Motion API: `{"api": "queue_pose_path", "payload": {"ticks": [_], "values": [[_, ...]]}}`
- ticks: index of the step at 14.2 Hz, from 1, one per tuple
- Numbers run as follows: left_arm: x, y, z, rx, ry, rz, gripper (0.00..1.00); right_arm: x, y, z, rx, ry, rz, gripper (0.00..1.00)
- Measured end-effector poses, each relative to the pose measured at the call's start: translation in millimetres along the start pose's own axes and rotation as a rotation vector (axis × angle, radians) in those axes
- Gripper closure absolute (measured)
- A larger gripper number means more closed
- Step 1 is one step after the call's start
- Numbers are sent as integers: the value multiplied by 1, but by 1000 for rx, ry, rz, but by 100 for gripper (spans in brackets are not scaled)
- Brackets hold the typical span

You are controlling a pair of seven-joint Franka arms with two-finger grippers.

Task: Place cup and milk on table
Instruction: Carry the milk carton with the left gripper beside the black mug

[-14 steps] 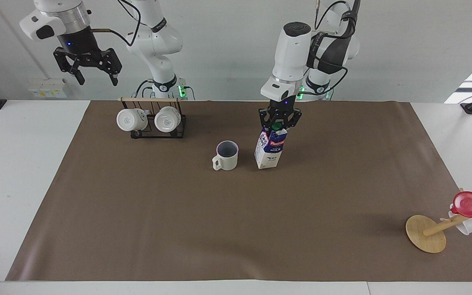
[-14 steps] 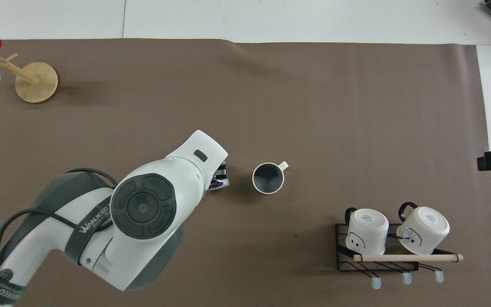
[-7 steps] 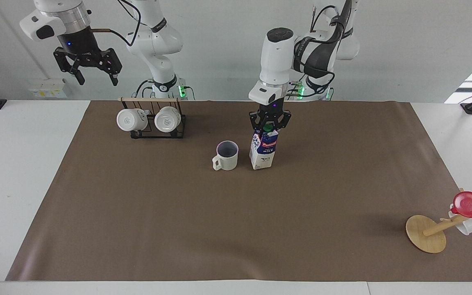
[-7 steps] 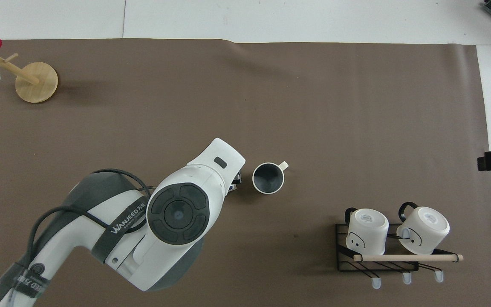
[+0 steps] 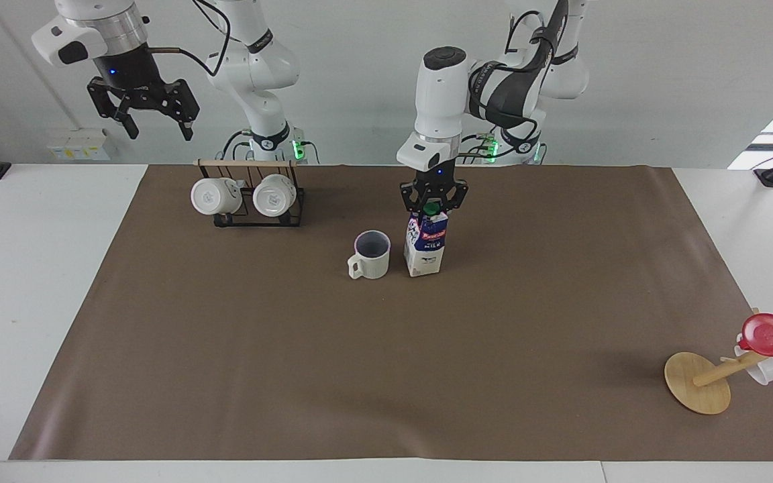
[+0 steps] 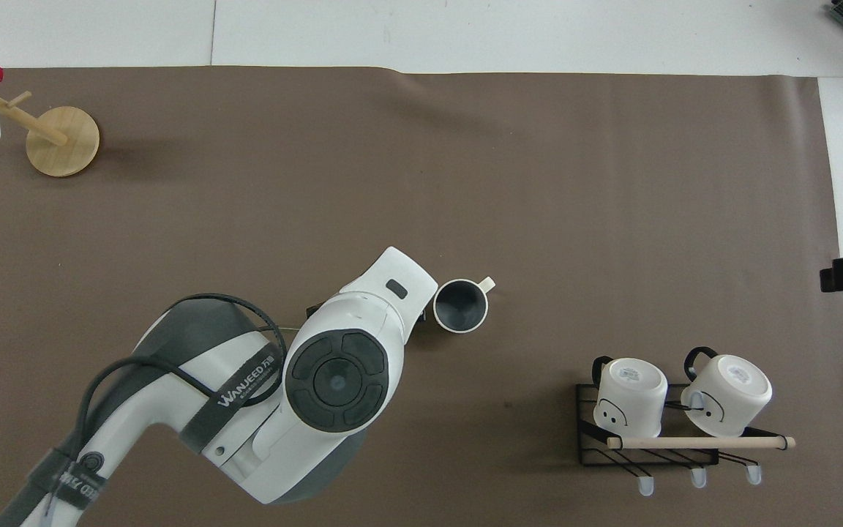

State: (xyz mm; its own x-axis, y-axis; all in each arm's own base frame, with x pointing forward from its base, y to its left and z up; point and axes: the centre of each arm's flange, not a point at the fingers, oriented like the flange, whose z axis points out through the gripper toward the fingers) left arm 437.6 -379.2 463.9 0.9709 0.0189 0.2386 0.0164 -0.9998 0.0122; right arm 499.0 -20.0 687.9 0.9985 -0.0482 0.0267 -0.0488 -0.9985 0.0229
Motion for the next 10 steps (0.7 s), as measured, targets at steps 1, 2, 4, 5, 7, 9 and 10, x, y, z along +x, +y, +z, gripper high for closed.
{"api": "queue_pose_path", "payload": {"ticks": [1,2,4,5,7,9,10], "values": [[0,0,0,1,3,2,47,0,0,0,0,0,5,0],[1,0,0,2,6,4,47,0,0,0,0,0,6,0],[1,0,3,5,6,7,45,0,0,0,0,0,7,0],[1,1,5,7,3,8,44,0,0,0,0,0,7,0],[1,1,7,8,0,9,33,0,0,0,1,0,7,0],[1,1,7,8,0,9,27,0,-1,0,12,-3,6,0],[1,1,7,8,0,9,18,-1,-3,1,25,-11,4,0]]}}
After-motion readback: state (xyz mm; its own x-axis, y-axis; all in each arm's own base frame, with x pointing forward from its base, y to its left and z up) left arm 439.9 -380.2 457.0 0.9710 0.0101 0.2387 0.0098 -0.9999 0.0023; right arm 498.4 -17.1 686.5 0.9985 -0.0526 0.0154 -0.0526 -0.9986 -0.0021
